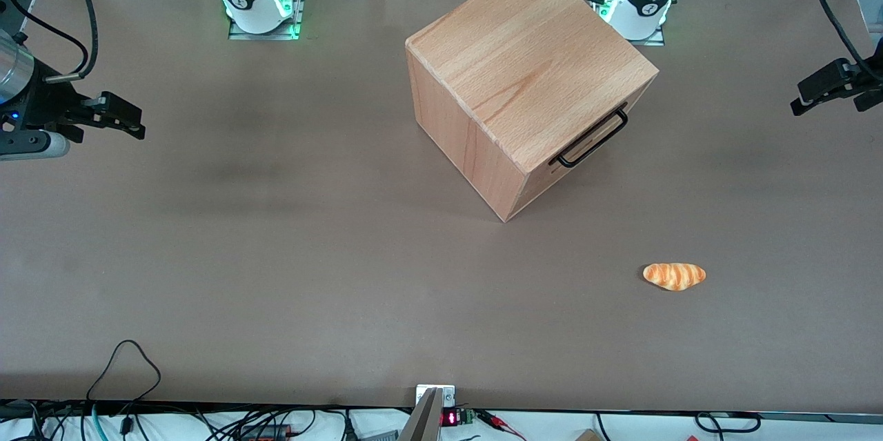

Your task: Open top drawer with left arm

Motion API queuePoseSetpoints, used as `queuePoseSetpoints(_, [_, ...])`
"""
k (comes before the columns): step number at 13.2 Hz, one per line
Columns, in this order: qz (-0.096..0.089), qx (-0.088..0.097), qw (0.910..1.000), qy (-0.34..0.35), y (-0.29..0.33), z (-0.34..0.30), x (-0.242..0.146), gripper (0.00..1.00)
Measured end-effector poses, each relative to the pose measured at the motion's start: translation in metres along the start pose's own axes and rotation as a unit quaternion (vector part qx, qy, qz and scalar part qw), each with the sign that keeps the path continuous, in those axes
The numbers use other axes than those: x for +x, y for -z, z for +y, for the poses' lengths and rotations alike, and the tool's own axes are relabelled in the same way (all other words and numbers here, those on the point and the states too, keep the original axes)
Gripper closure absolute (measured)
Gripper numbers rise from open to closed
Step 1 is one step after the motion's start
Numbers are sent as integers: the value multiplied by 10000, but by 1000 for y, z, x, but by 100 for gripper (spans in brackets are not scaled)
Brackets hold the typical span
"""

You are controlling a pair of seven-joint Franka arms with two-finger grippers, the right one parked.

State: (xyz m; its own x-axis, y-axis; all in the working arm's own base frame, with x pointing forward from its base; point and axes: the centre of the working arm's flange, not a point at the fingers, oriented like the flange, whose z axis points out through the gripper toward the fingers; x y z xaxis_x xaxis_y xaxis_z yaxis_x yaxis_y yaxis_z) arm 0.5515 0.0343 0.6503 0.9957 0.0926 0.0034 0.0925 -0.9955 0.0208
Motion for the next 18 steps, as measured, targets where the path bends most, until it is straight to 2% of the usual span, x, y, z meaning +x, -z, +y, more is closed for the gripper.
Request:
queuePoseSetpoints(6, [-40, -22, 10000, -40, -3, 5, 1, 0])
queuePoseSetpoints(10, [-149, -30, 9998, -157, -12, 15, 4, 0])
queuePoseSetpoints(13, [-299, -46, 9984, -468, -29, 48, 9, 0])
queuePoseSetpoints(15, [-394, -68, 9951, -907, -40, 69, 11, 0])
queuePoseSetpoints(18, [-504, -134, 9818, -1824, -53, 77, 16, 0])
